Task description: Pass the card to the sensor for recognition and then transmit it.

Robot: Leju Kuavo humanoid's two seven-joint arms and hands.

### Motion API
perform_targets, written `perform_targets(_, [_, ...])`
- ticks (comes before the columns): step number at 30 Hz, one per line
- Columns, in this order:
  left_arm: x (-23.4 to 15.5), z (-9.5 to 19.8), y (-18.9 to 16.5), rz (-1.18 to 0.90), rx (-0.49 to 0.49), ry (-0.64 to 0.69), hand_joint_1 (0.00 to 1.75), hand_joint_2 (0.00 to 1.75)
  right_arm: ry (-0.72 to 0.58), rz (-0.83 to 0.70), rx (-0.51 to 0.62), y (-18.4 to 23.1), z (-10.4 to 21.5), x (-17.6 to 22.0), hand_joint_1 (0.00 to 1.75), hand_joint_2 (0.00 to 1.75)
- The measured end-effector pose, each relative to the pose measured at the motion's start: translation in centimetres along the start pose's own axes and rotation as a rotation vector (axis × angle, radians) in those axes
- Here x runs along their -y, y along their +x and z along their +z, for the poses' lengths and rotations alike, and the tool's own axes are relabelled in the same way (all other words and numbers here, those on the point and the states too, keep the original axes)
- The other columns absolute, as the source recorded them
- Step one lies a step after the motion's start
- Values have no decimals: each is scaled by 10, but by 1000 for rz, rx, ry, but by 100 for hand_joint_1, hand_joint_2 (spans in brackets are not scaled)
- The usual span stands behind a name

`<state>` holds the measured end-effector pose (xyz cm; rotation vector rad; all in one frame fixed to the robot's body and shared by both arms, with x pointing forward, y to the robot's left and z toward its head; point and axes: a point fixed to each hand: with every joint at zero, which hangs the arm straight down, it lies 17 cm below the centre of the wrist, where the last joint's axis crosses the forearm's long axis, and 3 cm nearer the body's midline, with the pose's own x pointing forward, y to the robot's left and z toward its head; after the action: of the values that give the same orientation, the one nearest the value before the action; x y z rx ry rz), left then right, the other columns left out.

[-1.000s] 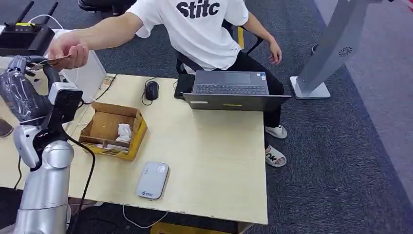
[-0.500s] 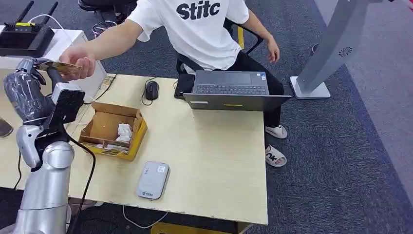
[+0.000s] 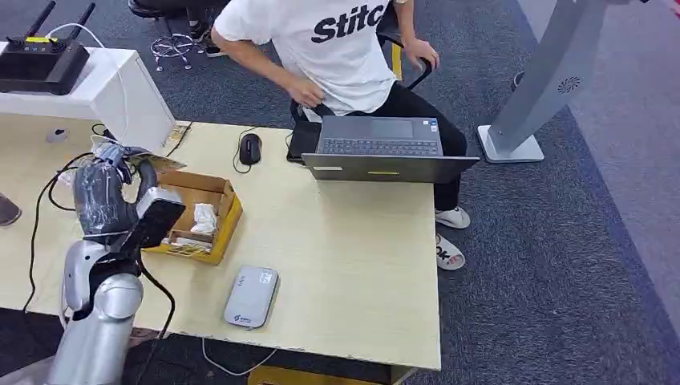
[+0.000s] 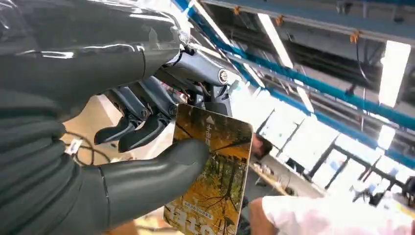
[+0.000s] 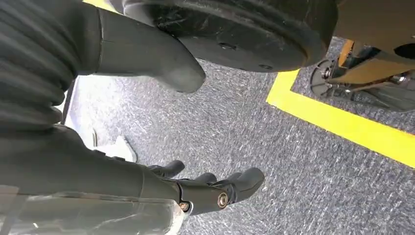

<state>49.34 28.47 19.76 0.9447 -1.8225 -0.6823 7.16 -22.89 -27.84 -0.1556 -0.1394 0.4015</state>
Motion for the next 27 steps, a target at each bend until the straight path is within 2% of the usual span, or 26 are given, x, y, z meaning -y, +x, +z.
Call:
perform_targets(9, [33,36,5,13,-3,-109,175,175,-2,9,14,1,0,-1,0,175])
perform_targets(15, [55,48,15,-17,11,-180,175,175,0,12,17,2,0,-2,0,175])
perform_targets(27, [83,63,26,-7,14,-237,175,175,3,18,3,2,1,-4,0,175])
